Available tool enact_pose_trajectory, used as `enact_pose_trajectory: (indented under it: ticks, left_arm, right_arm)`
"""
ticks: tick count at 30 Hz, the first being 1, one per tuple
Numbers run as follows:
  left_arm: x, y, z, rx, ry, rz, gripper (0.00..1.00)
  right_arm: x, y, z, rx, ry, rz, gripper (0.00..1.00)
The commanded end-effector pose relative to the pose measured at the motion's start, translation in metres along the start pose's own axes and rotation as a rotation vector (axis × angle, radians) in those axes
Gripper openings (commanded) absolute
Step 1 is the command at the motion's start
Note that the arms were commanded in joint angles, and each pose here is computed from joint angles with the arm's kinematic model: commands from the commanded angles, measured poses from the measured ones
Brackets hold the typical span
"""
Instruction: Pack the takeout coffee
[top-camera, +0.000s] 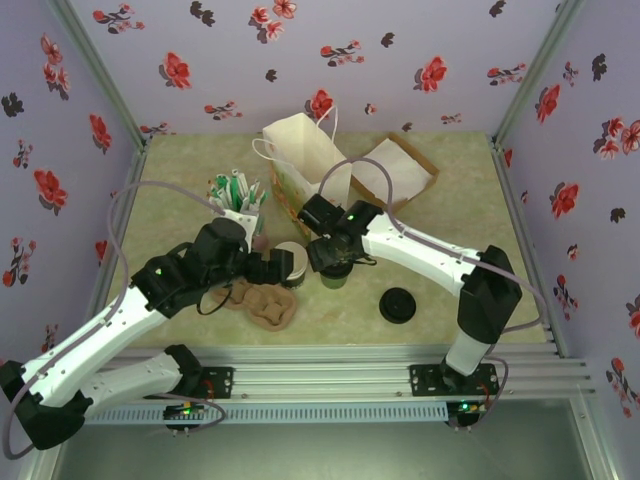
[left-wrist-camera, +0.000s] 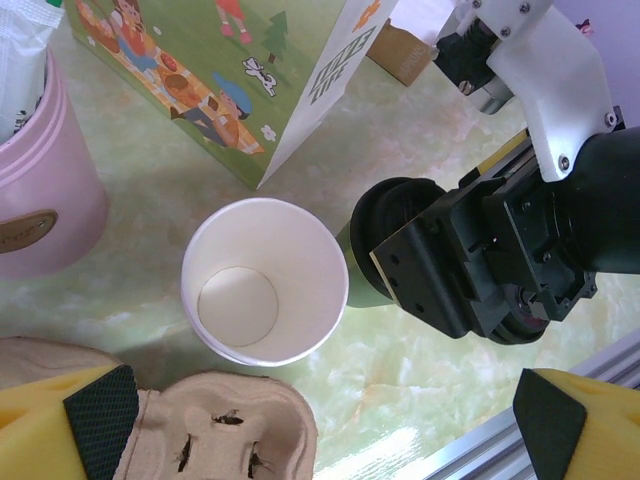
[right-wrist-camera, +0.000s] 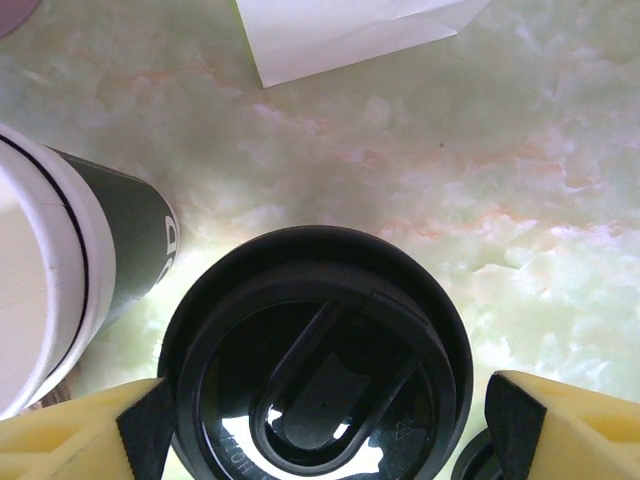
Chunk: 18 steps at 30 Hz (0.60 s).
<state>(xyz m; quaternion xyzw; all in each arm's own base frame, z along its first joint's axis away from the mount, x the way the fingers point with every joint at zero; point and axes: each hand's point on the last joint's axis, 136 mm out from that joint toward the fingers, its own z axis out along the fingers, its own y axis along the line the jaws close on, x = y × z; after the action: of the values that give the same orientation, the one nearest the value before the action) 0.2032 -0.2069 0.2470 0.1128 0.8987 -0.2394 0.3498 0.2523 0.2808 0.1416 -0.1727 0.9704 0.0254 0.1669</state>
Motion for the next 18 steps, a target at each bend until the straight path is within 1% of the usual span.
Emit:
enact_pose_trajectory:
  ticks: [1,9,15,18]
  left_arm:
    - [0.001,0.008,-0.002,-0.027,-0.007,0.000,0.99]
    - [0.000,0.008,-0.001,-0.028,-0.005,0.001,0.99]
    - [0.001,0.009,0.001,-0.031,-0.001,0.000,0.99]
    - [0.001,0.009,0.001,-0.031,-0.001,-0.002,0.99]
  right_arm:
    - [-0.001,-0.006,-0.003,0.059,0.002,-0.036,0.83]
    - [0.001,-0.004,0.004,0.071,0.019,-0.045,0.81]
    - [0.002,-0.002,0.009,0.067,0.030,-0.048,0.78]
    - [0.003,-0.002,0.010,0.067,0.034,-0.047,0.75]
